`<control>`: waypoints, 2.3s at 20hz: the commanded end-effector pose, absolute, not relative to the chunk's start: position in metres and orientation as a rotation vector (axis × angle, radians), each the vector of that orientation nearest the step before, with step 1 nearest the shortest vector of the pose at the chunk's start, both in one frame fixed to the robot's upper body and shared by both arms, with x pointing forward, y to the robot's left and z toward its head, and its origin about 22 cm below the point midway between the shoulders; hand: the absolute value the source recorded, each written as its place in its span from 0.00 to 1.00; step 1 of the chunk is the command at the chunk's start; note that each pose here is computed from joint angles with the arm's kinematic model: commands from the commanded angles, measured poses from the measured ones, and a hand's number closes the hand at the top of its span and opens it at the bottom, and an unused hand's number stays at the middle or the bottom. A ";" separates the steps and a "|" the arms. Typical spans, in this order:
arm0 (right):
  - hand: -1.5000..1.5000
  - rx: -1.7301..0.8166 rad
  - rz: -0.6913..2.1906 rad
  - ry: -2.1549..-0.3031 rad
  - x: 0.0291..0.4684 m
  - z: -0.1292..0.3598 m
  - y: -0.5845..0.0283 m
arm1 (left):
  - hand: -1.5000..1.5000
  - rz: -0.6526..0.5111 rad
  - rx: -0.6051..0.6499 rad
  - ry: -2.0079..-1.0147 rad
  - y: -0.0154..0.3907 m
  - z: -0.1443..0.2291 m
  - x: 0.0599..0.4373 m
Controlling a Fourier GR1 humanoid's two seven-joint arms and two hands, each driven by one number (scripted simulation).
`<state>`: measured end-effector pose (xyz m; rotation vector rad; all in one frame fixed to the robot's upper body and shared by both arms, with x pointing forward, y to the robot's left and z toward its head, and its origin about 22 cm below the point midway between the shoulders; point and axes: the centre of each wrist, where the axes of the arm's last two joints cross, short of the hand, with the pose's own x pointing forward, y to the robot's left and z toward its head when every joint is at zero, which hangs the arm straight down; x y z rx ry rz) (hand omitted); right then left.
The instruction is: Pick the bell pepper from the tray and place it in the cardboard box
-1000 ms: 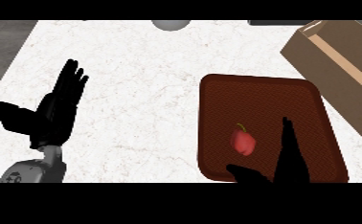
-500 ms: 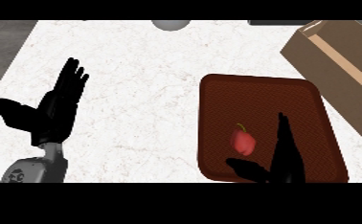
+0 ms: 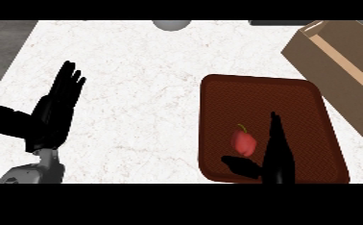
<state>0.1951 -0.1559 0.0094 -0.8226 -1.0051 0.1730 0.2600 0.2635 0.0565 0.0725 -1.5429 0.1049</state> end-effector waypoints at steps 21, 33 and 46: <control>1.00 -0.951 0.330 -1.025 0.217 -0.007 -0.146 | 0.50 0.114 0.060 -1.534 0.267 0.065 0.272; 1.00 -0.663 1.438 -1.376 0.181 -0.011 -0.128 | 0.50 0.072 0.049 -1.557 0.248 0.061 0.270; 1.00 -0.683 1.450 -1.750 0.155 0.132 -0.174 | 0.50 0.119 0.078 -1.544 0.263 0.046 0.253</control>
